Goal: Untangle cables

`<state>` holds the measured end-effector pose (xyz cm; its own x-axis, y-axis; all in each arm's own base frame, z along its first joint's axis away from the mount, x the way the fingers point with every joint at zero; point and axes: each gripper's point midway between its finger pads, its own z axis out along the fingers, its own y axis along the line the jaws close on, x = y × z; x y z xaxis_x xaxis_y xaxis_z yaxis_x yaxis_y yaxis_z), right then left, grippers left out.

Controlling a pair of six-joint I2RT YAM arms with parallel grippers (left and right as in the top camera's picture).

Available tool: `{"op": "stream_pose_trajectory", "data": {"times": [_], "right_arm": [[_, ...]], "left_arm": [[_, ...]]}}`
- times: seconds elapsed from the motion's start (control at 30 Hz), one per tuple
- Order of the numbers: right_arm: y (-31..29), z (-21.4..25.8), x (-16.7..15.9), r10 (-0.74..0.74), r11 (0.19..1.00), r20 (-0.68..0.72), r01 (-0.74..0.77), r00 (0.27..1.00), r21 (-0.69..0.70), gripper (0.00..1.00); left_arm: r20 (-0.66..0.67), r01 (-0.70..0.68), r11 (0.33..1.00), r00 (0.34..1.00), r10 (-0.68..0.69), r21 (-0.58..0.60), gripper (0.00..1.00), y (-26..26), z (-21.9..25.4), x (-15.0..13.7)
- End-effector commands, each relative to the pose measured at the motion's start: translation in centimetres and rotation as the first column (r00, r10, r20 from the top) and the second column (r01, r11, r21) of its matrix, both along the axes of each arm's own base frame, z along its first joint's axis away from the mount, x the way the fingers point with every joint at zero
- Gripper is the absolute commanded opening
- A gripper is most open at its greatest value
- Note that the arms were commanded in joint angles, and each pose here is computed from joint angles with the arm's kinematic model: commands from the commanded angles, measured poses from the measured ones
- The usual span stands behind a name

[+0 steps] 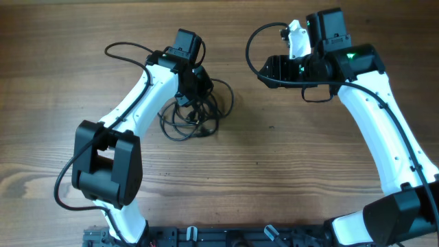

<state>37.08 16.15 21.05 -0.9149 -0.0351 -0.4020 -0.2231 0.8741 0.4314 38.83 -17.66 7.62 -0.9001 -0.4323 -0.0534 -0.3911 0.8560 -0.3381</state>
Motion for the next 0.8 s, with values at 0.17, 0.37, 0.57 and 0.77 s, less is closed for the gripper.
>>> {"op": "stream_pose_trajectory", "data": {"times": [0.17,0.37,0.57,0.77], "right_arm": [[5.7,4.5,-1.9,0.355,0.881,0.220,-0.404,0.909,0.247,0.59],[6.2,6.5,-0.7,0.277,0.889,0.254,-0.347,0.927,0.298,0.60],[8.2,5.3,-0.5,0.233,0.929,0.215,-0.282,0.949,0.239,0.65],[10.2,2.1,1.5,0.117,0.949,0.076,-0.134,0.990,0.286,0.64]], "left_arm": [[0.663,0.593,0.805,0.588,-0.463,0.036,0.04,-4.5,23.5,-2.7],[0.736,0.500,0.861,0.616,-0.282,-0.088,0.04,-3.7,28.7,-3.9],[0.846,0.450,0.874,0.526,-0.092,-0.185,0.04,-2.5,35.7,-4.5],[0.911,0.468,0.852,0.412,0.026,-0.236,0.04,-1.3,41.8,-8.0]]}}
